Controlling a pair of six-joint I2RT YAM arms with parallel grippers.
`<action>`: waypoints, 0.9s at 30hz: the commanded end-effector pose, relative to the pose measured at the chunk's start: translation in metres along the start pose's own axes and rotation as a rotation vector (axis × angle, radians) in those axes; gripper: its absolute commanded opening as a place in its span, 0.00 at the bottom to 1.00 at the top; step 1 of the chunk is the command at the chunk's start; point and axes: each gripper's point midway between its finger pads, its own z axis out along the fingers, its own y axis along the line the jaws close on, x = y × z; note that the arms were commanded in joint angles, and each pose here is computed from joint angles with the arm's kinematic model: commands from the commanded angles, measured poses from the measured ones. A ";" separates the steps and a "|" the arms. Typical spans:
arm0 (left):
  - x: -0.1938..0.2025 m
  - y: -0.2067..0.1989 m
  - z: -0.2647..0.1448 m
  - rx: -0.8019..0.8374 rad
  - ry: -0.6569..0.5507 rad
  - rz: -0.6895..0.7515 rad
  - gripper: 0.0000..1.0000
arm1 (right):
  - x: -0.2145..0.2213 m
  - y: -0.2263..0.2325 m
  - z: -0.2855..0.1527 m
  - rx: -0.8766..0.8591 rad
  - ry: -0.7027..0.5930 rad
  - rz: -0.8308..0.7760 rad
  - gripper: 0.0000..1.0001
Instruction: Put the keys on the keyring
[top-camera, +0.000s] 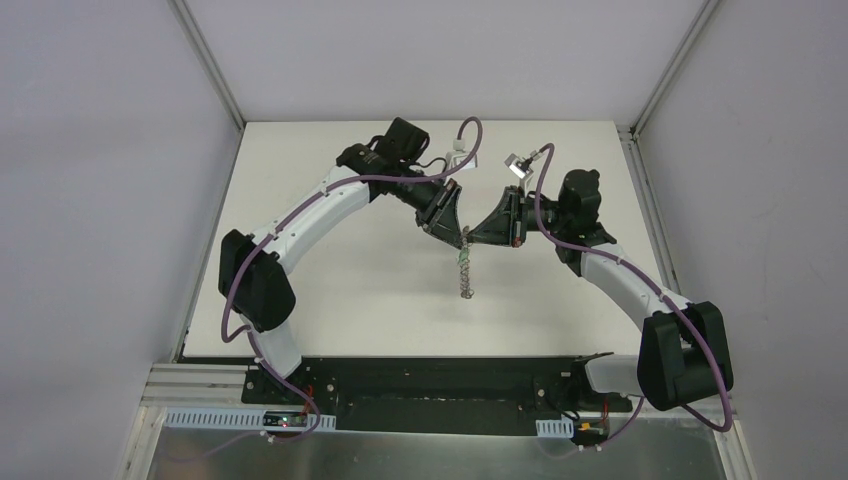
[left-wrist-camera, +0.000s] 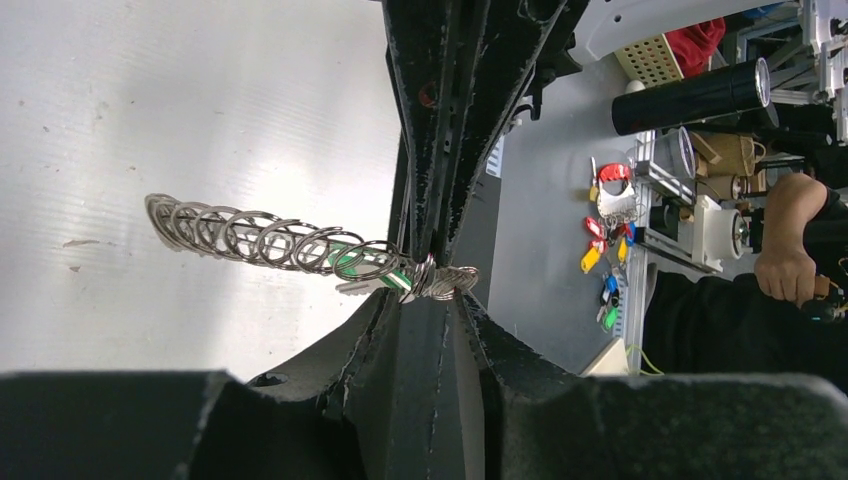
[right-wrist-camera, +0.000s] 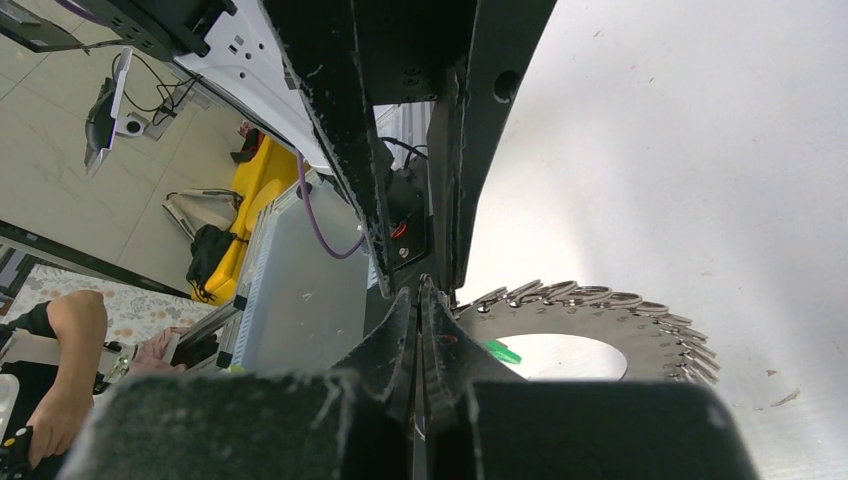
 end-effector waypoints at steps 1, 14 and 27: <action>-0.005 -0.017 -0.001 0.057 -0.017 0.028 0.26 | -0.006 0.011 -0.002 -0.031 -0.007 -0.075 0.00; -0.005 -0.018 0.004 0.084 -0.018 0.020 0.14 | -0.006 0.010 -0.002 -0.028 -0.009 -0.074 0.00; -0.008 -0.018 0.000 0.071 -0.027 0.027 0.00 | -0.004 0.009 -0.003 -0.029 -0.006 -0.086 0.00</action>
